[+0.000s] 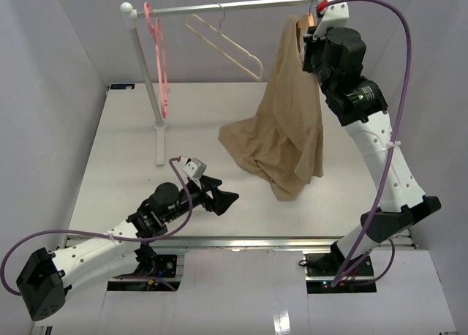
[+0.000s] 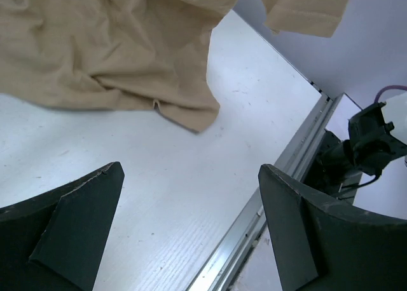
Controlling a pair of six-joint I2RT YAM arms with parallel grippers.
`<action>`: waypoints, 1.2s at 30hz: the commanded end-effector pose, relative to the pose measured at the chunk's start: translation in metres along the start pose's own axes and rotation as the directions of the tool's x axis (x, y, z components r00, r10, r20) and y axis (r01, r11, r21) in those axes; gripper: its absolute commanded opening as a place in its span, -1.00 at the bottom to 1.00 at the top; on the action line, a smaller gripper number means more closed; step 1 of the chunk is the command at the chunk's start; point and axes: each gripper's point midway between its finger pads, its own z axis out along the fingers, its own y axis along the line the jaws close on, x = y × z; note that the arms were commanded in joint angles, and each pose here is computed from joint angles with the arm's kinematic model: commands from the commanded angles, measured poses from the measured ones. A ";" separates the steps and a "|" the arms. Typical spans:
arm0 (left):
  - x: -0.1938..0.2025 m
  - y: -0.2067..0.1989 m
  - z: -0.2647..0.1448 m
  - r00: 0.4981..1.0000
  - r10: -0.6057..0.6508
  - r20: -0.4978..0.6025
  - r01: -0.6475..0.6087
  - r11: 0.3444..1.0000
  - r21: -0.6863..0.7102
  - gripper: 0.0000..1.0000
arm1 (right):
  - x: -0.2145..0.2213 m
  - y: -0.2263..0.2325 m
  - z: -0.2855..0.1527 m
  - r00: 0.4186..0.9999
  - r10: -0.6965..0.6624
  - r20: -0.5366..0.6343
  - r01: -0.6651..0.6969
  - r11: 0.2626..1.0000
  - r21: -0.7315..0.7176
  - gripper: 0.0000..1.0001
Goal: Place the t-shirt on the hanger
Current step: Place the hanger at the clothesline.
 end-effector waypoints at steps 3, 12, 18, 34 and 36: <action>-0.009 -0.001 -0.003 0.999 0.013 0.040 -0.013 1.000 0.000 0.96 | -0.017 0.003 0.031 0.994 0.045 0.096 -0.046 0.999 0.002 -0.85; 0.000 -0.010 0.003 1.000 0.008 -0.013 -0.007 0.999 0.052 0.96 | -0.008 0.006 0.057 0.983 0.059 0.173 -0.063 0.998 0.018 -0.85; 0.001 -0.011 0.004 1.000 0.008 -0.016 -0.008 0.998 0.056 0.96 | 0.004 -0.001 0.071 0.987 0.017 0.161 -0.028 0.997 0.068 -0.85; 0.005 -0.007 0.006 1.000 0.017 -0.022 -0.016 0.999 0.042 0.96 | 0.037 -0.014 0.081 0.996 -0.016 0.091 0.007 0.995 0.096 -0.16; 0.006 -0.003 0.007 0.999 0.023 -0.026 -0.022 0.999 0.024 0.96 | 0.026 -0.016 0.068 0.995 -0.011 0.098 0.002 0.996 0.087 0.21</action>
